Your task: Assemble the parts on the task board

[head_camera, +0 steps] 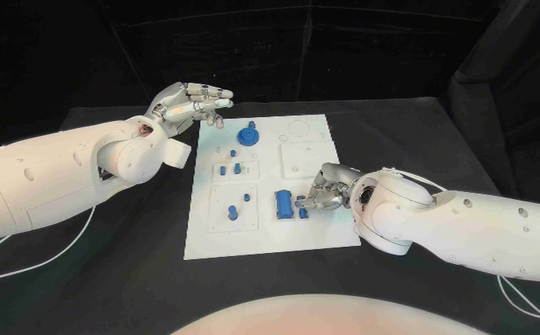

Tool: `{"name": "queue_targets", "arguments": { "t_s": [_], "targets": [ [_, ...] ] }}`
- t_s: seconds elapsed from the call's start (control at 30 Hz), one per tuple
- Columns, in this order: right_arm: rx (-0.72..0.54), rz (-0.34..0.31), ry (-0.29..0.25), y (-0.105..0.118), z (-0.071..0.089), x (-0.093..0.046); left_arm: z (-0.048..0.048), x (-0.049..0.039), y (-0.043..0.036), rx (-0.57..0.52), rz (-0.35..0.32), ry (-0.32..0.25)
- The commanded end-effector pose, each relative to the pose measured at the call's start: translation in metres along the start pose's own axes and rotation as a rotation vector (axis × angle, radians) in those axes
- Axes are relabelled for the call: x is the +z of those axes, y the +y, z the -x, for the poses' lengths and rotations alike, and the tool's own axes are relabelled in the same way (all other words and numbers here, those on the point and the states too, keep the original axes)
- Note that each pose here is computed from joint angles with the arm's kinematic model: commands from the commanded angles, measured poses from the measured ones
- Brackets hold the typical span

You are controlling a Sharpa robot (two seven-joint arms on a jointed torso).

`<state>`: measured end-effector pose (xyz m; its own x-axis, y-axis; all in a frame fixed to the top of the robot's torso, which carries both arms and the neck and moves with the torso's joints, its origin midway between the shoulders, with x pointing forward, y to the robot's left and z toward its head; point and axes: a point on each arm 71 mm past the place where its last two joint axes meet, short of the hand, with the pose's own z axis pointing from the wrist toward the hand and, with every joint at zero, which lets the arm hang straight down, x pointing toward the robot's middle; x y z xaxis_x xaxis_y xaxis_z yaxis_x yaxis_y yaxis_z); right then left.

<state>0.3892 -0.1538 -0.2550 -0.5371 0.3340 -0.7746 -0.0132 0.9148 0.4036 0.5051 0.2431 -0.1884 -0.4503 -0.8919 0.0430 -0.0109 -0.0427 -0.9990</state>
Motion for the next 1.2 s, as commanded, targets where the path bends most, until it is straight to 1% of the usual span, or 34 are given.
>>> {"name": "queue_targets", "arguments": {
  "t_s": [0.03,0.47,0.57,0.67,0.8,0.87,0.93,1.03,1.1,1.2],
  "targets": [
    [-0.018,-0.005,-0.012,0.000,0.001,0.000,-0.0009,0.0002,-0.0013,-0.006,-0.005,0.009],
    [-0.017,0.023,-0.017,0.001,0.002,-0.002,-0.0008,0.0002,-0.0014,-0.006,-0.005,0.009],
    [-0.014,0.046,-0.018,0.000,0.003,-0.004,-0.0008,0.0002,-0.0014,-0.006,-0.005,0.009],
    [0.018,0.077,-0.033,-0.003,0.006,-0.005,-0.0006,0.0001,-0.0015,-0.006,-0.006,0.008],
    [0.159,0.164,-0.062,-0.012,0.015,-0.008,0.0002,0.0001,-0.0016,-0.005,-0.009,0.006],
    [0.255,0.223,-0.069,-0.019,0.020,-0.009,0.0009,0.0003,-0.0017,-0.003,-0.012,0.002],
    [0.363,0.287,-0.084,-0.025,0.030,-0.008,0.0014,0.0008,-0.0018,-0.003,-0.015,-0.003],
    [0.521,0.367,-0.110,-0.031,0.049,-0.001,0.0022,0.0020,-0.0018,-0.010,-0.020,-0.014],
    [0.610,0.402,-0.125,-0.037,0.061,0.004,0.0030,0.0039,-0.0015,-0.019,-0.024,-0.026],
    [0.735,0.444,-0.155,-0.046,0.078,0.017,0.0054,0.0088,-0.0008,-0.032,-0.033,-0.057]
  ]
}}
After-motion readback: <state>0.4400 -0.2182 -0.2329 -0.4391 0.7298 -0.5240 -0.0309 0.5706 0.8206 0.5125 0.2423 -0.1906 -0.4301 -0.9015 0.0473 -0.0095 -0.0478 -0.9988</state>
